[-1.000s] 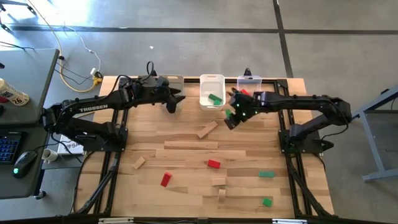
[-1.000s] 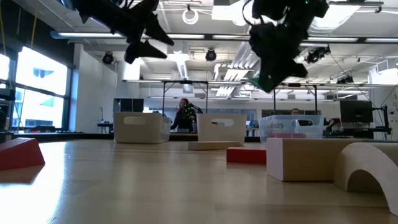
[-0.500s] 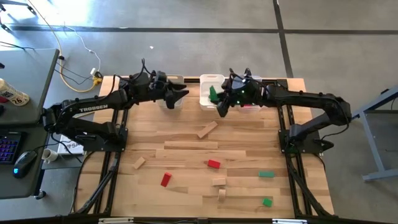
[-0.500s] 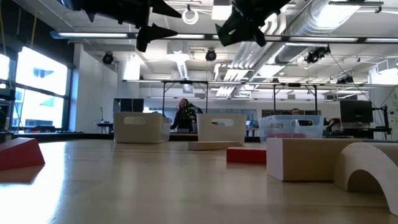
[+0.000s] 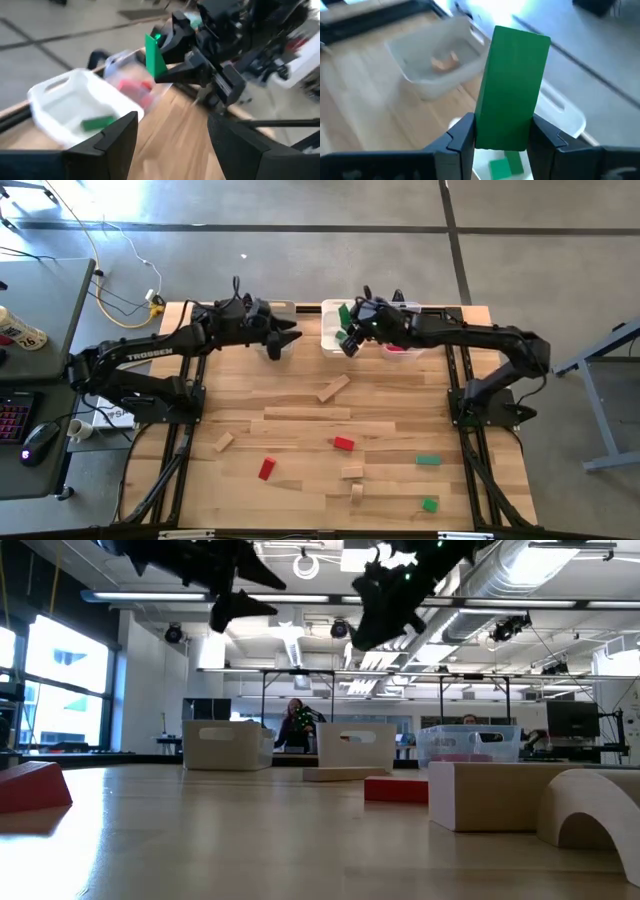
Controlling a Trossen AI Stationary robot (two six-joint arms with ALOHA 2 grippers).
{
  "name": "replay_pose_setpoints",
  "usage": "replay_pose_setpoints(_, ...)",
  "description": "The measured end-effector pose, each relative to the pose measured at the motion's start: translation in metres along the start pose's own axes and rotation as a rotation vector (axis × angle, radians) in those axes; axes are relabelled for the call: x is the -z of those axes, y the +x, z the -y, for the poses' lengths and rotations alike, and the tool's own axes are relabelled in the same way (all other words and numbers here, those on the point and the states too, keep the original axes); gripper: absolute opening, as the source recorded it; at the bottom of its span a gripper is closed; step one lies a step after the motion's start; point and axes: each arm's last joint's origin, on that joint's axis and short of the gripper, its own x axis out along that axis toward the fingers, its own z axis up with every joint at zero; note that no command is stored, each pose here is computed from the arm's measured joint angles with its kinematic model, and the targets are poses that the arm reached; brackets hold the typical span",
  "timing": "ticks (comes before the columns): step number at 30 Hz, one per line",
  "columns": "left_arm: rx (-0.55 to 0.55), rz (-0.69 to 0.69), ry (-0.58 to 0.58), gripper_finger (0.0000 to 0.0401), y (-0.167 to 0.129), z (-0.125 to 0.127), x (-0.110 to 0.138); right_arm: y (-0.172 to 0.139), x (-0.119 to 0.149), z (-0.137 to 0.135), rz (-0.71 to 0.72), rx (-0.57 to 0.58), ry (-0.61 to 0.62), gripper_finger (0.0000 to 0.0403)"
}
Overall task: Sort & place blocks by color
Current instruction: Put the green triangular block into the white bin, then put the brown triangular block into the gray bin
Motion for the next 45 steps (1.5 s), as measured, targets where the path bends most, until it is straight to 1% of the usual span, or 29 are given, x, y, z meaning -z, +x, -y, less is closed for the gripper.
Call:
replay_pose_setpoints(7, -0.177, -0.167, 0.006, 0.0227, -0.009, 0.0, 0.021, 0.048, 0.022, 0.013, -0.172, -0.041, 0.103, 0.0115)
replay_pose_setpoints(12, -0.315, -0.312, -0.009, 0.0227, -0.021, 0.0, 0.039, 0.077, 0.038, 0.021, -0.275, -0.073, 0.196, 0.0115)
replay_pose_setpoints(15, -0.381, -0.397, -0.035, 0.0227, -0.028, 0.0, 0.049, 0.087, 0.044, 0.025, -0.315, -0.087, 0.233, 0.0115)
replay_pose_setpoints(19, -0.43, -0.503, -0.09, 0.0227, -0.038, 0.003, 0.06, 0.094, 0.049, 0.028, -0.339, -0.085, 0.242, 0.0115)
replay_pose_setpoints(23, -0.454, -0.61, -0.12, 0.0227, -0.047, 0.011, 0.073, 0.095, 0.049, 0.036, -0.34, -0.083, 0.258, 0.0118)
replay_pose_setpoints(29, -0.487, -0.743, -0.126, 0.0227, -0.061, 0.025, 0.091, 0.098, 0.048, 0.049, -0.342, -0.066, 0.315, 0.0152)
replay_pose_setpoints(34, -0.5, -0.818, -0.165, 0.0227, -0.07, 0.037, 0.102, 0.098, 0.044, 0.05, -0.333, -0.072, 0.311, 0.0178)
replay_pose_setpoints(41, -0.488, -0.916, -0.215, 0.0227, -0.081, 0.049, 0.113, 0.094, 0.025, 0.049, -0.279, -0.093, 0.285, 0.0215)
replay_pose_setpoints(45, -0.482, -0.979, -0.254, 0.0227, -0.088, 0.057, 0.119, 0.089, 0.01, 0.049, -0.259, -0.101, 0.248, 0.0223)
